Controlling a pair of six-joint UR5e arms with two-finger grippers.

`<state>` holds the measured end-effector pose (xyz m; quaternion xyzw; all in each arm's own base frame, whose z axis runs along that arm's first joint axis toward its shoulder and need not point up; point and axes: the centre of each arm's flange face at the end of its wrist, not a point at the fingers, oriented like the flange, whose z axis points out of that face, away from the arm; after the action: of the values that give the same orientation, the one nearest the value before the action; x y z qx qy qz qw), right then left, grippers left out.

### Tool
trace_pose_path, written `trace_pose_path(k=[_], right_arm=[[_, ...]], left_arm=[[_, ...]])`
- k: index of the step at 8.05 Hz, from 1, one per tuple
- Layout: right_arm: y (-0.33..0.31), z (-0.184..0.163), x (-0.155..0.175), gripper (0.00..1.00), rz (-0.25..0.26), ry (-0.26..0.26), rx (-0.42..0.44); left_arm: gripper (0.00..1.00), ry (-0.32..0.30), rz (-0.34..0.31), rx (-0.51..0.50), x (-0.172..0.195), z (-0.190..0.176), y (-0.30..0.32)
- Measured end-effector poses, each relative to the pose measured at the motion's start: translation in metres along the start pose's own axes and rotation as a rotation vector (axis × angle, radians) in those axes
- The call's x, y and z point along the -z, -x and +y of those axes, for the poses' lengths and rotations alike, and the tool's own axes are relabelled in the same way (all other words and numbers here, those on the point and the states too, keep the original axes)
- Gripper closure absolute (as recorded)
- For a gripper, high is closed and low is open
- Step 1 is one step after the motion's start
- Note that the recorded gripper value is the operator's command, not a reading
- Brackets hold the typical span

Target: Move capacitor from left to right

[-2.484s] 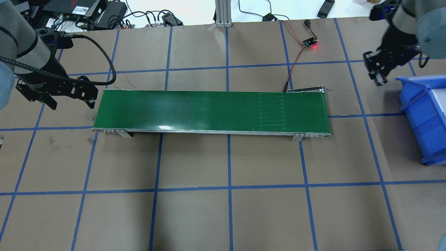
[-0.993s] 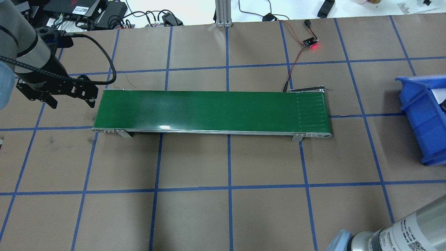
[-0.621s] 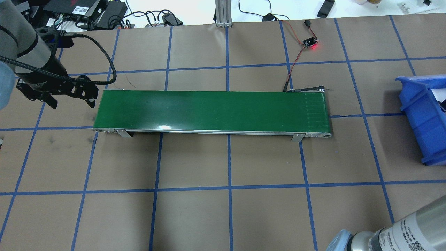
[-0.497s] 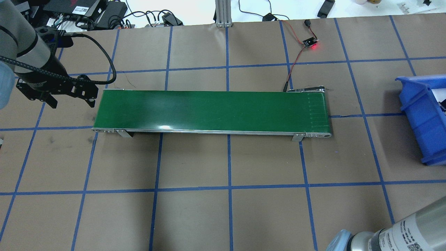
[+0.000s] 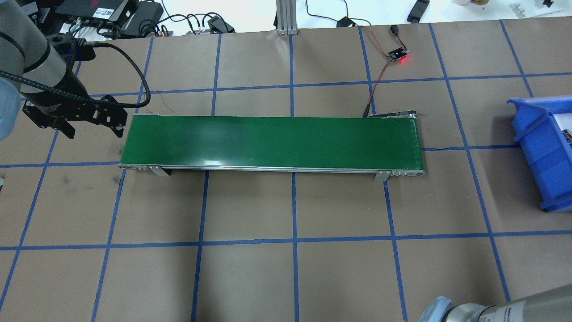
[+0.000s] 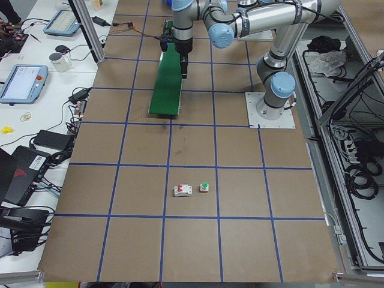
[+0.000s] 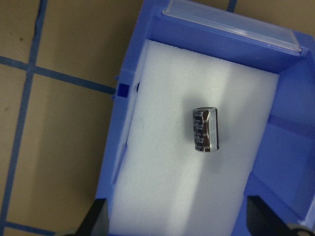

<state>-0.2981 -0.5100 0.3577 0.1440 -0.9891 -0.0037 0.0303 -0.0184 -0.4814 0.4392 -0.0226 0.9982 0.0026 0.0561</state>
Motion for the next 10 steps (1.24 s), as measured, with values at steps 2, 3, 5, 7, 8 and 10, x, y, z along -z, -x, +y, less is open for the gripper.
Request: trace_pose_path(k=[2,3,5,7,8,10], right_arm=[[0.05,-0.01,0.052,0.0,-0.002,-0.005,-0.017],[0.084,-0.025,0.077,0.0,0.006,-0.023,-0.011],[0.162,-0.051,0.117,0.0,0.007,-0.048,-0.048],[0.248,-0.07,0.149,0.0,0.005,-0.067,-0.075],[0.289,-0.077,0.159,0.0,0.001,-0.07,-0.077],[0.361,-0.087,0.171,0.0,-0.007,-0.077,-0.07]], left_arm=[[0.0,0.002,0.001,-0.003,-0.001,0.0,-0.002],[0.0,0.002,0.002,-0.003,-0.001,0.0,-0.002],[0.0,-0.006,0.025,-0.009,0.001,-0.001,-0.007],[0.0,-0.021,0.087,-0.047,0.004,0.0,-0.032],[0.0,-0.022,0.096,-0.077,0.004,0.001,-0.047],[0.0,-0.019,0.097,-0.11,0.004,0.003,-0.063]])
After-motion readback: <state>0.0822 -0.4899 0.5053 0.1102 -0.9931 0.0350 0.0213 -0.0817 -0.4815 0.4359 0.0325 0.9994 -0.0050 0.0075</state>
